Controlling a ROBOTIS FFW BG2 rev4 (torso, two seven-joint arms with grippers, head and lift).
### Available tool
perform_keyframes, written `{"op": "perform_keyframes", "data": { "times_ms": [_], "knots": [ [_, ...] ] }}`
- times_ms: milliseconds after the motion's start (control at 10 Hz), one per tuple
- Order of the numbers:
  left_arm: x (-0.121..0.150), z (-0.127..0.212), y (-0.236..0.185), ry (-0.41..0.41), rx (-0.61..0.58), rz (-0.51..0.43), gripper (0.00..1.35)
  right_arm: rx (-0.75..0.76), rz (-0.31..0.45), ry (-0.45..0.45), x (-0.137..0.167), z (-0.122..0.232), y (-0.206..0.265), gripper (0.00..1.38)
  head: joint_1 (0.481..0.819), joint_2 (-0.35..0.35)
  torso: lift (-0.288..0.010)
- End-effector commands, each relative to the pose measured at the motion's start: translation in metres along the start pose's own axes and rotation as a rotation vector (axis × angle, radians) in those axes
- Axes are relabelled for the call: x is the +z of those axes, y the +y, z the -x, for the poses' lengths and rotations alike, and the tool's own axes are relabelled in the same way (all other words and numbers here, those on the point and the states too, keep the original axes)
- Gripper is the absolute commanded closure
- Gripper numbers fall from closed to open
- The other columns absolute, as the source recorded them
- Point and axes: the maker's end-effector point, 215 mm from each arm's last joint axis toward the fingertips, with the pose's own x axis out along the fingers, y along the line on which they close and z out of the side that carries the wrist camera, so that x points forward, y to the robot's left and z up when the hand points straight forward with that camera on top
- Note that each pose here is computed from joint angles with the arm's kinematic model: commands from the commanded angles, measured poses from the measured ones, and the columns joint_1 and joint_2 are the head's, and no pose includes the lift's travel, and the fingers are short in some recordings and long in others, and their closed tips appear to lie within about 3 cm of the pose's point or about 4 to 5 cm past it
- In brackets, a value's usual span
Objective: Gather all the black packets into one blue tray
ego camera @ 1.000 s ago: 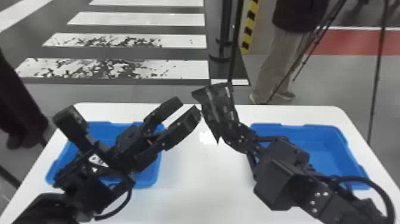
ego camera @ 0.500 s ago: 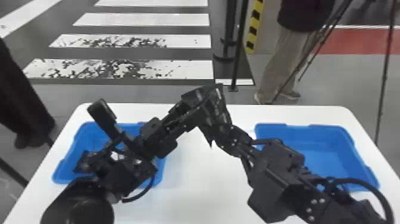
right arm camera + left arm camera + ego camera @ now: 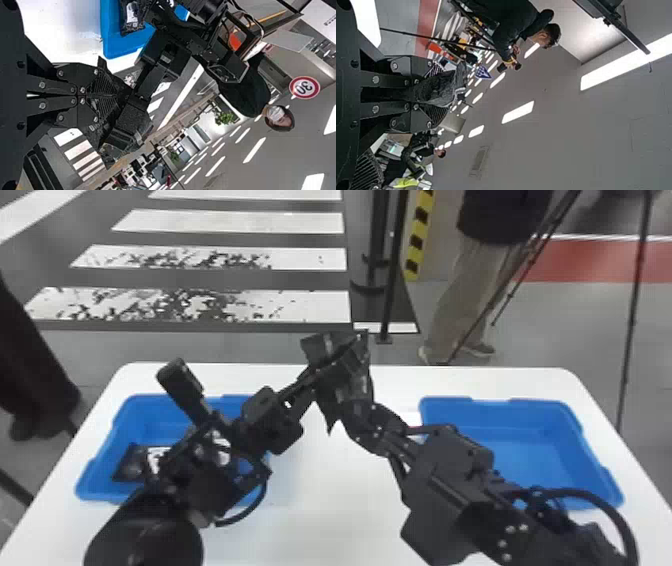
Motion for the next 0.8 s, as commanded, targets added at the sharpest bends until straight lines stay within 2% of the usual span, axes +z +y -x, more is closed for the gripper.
{"op": "perform_keyframes", "data": {
  "times_ms": [0, 100, 200, 300, 400, 600, 700],
  "knots": [
    [0.003, 0.003, 0.000, -0.025, 0.003, 0.012, 1.21, 0.004, -0.013, -0.007, 0.001, 0.000, 0.002, 1.26, 0.695, -0.007, -0.110],
    [0.005, 0.008, 0.003, -0.033, 0.015, 0.003, 1.21, 0.008, -0.044, -0.003, -0.007, -0.002, 0.004, 0.90, 0.695, -0.004, -0.110],
    [0.007, 0.017, 0.009, -0.036, 0.036, -0.014, 1.21, 0.003, -0.103, 0.026, -0.032, 0.002, 0.003, 0.54, 0.695, -0.001, -0.110],
    [0.007, 0.034, 0.020, -0.027, 0.069, -0.045, 1.21, -0.015, -0.180, 0.046, -0.061, 0.010, 0.000, 0.37, 0.695, 0.002, -0.110],
    [0.015, 0.053, 0.034, -0.015, 0.105, -0.115, 1.21, -0.032, -0.289, 0.060, -0.093, 0.020, 0.001, 0.30, 0.695, -0.009, -0.110],
    [0.039, 0.096, 0.065, 0.039, 0.188, -0.298, 1.21, -0.114, -0.576, 0.046, -0.152, 0.046, 0.012, 0.30, 0.695, -0.021, -0.110],
    [0.050, 0.119, 0.083, 0.081, 0.241, -0.382, 1.21, -0.202, -0.665, 0.072, -0.178, 0.070, 0.007, 0.30, 0.695, -0.020, -0.110]
  ]
}}
